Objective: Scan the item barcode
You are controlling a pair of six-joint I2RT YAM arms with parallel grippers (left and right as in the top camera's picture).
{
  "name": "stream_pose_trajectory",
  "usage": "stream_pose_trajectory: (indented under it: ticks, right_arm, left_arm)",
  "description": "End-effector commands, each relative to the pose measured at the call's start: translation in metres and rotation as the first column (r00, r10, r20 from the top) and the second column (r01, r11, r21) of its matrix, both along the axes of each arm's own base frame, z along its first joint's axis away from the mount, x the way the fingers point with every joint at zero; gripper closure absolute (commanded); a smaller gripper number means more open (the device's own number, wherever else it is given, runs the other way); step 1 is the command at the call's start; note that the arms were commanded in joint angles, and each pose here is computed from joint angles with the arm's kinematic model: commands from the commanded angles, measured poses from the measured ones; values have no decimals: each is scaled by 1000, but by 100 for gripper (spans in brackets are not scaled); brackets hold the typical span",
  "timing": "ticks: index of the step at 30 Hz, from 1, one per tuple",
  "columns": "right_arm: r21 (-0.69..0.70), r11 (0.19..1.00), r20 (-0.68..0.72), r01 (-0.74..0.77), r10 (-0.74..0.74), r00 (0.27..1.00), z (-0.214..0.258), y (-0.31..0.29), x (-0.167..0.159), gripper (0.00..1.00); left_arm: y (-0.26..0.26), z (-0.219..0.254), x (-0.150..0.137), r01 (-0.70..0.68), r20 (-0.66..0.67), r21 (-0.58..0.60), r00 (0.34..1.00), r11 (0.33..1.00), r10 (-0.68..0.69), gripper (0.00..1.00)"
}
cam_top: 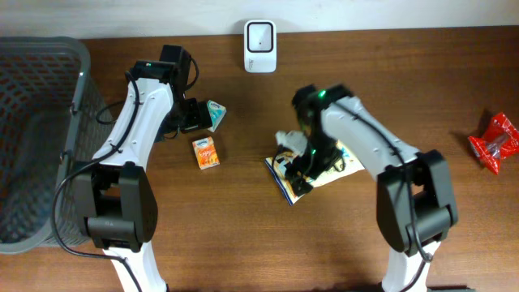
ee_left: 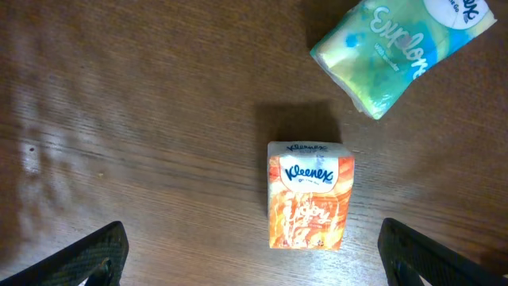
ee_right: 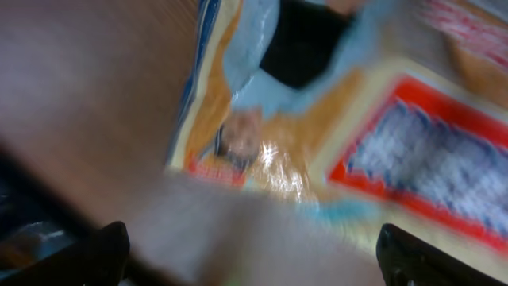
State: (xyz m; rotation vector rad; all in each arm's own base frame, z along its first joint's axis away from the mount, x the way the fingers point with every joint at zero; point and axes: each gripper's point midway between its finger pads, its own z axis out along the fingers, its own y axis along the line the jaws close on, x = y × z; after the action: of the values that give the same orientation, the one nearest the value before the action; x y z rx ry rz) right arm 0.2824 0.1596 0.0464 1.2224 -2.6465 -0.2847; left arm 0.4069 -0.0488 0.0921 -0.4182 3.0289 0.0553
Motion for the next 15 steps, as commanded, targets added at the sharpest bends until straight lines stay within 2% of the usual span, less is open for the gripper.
stream_pose_trajectory:
  ticks: [1,4,6,8,10,13,15]
  right_arm:
    - [-224,967,145,-121,156,977,-28,-29,16,1]
    - [-256,962,284,-92,166,944,-38,-28,45,1]
    - [-202,979,397,32,52,916,-37,-16,69,1]
    - [-106,969,495,224,-144,857,-31,-3,94,1]
    - [-20,934,520,356,-294,802,-23,6,106,2]
    - [64,916,496,396,-373,784,-12,21,113,1]
    - [67,916,504,396,-374,779,1,23,119,1]
  left_arm:
    - [-1,5,0,-1,12,-8,1000,1000,1,1]
    - [-1,5,0,-1,12,-9,1000,1000,1,1]
    - [-1,5,0,-1,12,-8,1000,1000,1,1]
    - [-1,5,0,-1,12,-9,1000,1000,1,1]
    - [-1,5,0,-1,12,-9,1000,1000,1,1]
    - [-1,5,0,-1,12,-9,1000,1000,1,1]
    - [-1,5,0,-1,12,-9,1000,1000,1,1]
